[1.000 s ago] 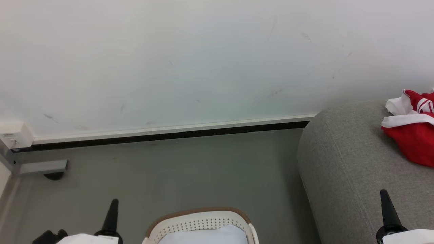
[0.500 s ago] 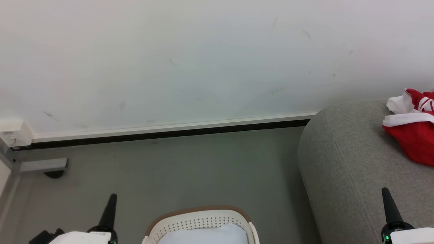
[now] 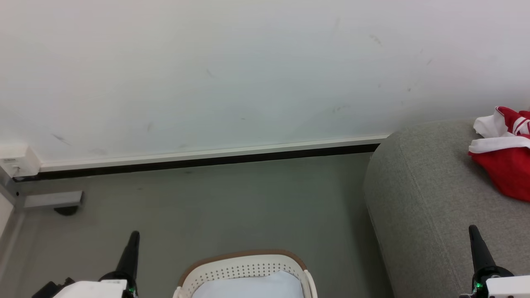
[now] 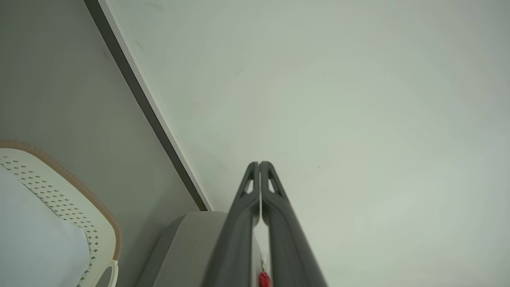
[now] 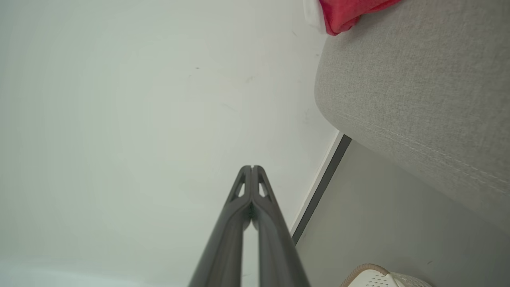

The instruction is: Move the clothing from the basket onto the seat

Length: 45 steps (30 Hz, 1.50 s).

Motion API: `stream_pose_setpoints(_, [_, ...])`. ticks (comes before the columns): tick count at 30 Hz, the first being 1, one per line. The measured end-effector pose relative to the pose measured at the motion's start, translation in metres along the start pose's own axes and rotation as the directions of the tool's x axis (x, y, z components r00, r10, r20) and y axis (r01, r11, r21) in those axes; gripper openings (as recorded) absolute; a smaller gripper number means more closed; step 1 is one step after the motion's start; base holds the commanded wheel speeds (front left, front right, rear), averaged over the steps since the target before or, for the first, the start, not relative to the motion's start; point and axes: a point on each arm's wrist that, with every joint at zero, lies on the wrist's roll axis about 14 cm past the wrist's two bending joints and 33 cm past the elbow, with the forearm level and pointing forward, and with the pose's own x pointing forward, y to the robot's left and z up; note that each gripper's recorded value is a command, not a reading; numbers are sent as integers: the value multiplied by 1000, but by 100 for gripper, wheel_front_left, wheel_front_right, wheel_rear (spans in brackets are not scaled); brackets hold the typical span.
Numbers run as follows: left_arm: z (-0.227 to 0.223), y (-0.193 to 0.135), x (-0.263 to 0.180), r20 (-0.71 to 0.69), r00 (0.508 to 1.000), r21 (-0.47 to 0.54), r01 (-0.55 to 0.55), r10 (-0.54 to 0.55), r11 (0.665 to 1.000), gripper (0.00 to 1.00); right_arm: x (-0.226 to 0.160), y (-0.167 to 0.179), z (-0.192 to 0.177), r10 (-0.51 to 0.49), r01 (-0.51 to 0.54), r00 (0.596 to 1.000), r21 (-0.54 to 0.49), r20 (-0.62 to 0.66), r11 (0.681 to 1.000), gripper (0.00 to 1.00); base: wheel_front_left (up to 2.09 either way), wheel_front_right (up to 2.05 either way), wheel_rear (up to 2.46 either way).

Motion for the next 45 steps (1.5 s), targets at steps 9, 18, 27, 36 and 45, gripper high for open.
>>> stream_pose_setpoints(9, [2, -4, 2, 1, 1000, -66, 21, -21, 998, 0, 2, 2, 1, 10, -10, 1000, 75, -1, 997, 0, 0, 0, 0])
stream_pose_setpoints(18, [4, -7, 3, 4, 999, -128, 37, -37, 991, 0, 4, 4, 1, 18, -17, 1000, 142, -3, 990, 0, 0, 0, 0])
stream_pose_setpoints(27, [6, -10, 5, 8, 998, -184, 55, -55, 981, 0, 5, 5, 2, 26, -25, 1000, 204, -4, 979, 0, 0, 0, 0])
stream_pose_setpoints(36, [7, -11, 5, 11, 998, -190, 60, -59, 980, 0, 5, 5, 2, 28, -27, 1000, 213, -3, 977, 0, 0, 0, 0])
stream_pose_setpoints(45, [7, -11, 5, 10, 998, -190, 60, -59, 980, 0, 5, 6, 2, 28, -27, 1000, 213, -3, 977, 0, 0, 0, 0])
